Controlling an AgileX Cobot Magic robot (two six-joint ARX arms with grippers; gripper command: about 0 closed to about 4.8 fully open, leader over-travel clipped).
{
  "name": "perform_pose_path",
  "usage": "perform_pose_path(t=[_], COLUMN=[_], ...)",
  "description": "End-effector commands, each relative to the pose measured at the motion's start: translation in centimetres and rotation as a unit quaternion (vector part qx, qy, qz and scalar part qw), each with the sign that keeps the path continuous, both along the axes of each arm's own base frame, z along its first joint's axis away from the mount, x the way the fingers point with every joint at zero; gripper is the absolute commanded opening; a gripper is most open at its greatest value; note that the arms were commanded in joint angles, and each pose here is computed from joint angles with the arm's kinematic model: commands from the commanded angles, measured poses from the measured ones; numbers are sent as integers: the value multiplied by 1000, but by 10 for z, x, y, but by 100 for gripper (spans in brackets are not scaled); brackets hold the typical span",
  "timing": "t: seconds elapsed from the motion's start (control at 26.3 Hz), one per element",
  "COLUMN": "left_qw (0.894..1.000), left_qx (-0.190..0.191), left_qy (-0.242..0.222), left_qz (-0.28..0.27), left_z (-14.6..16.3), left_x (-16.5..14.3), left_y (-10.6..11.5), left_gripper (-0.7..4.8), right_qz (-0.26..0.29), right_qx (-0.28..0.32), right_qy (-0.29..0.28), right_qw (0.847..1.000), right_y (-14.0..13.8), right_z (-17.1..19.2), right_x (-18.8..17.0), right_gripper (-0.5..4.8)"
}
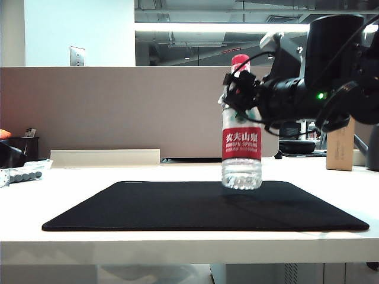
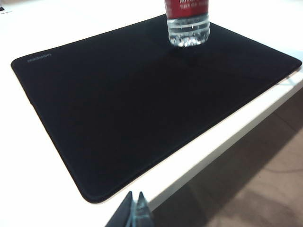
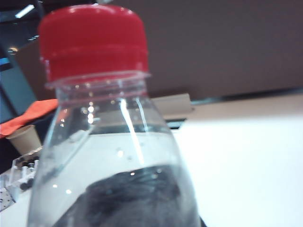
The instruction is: Stand the plastic bottle up on the black mouse pad.
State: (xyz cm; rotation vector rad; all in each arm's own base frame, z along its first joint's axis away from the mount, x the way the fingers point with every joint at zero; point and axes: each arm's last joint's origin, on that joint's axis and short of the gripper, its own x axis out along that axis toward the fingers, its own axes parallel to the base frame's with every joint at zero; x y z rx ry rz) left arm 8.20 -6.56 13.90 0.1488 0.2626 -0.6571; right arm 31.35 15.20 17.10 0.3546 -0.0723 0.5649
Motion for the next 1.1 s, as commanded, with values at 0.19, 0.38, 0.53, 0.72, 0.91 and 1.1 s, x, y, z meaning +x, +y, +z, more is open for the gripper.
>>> perform_pose_path(t=[0.19, 0.38, 0.53, 0.72, 0.91, 1.1], left_qw=[1000, 1000, 1000, 1000, 1000, 1000], left_qx=[-7, -7, -7, -7, -7, -7], left_qy=[-5, -5, -5, -5, -5, -5], left_qz=[-3, -3, -3, -3, -3, -3], left_z=[3, 3, 3, 3, 3, 3], left_x=[0, 0, 0, 0, 0, 0], left_y=[-1, -1, -1, -1, -1, -1], left_gripper=[-4, -4, -4, -4, -4, -4], right_qz=[-13, 3, 14, 49, 51, 79], right_qx=[11, 8, 4, -1, -1, -2], right_qy=[-8, -7, -7, -10, -11, -22], right_qw=[1000, 1000, 1000, 999, 999, 997], right_y=[5, 6, 6, 8, 8, 9], right_z=[-14, -15, -15, -15, -15, -9], right_x=[2, 2, 2, 1, 0, -1], right_gripper=[54, 55, 274, 317, 456, 473])
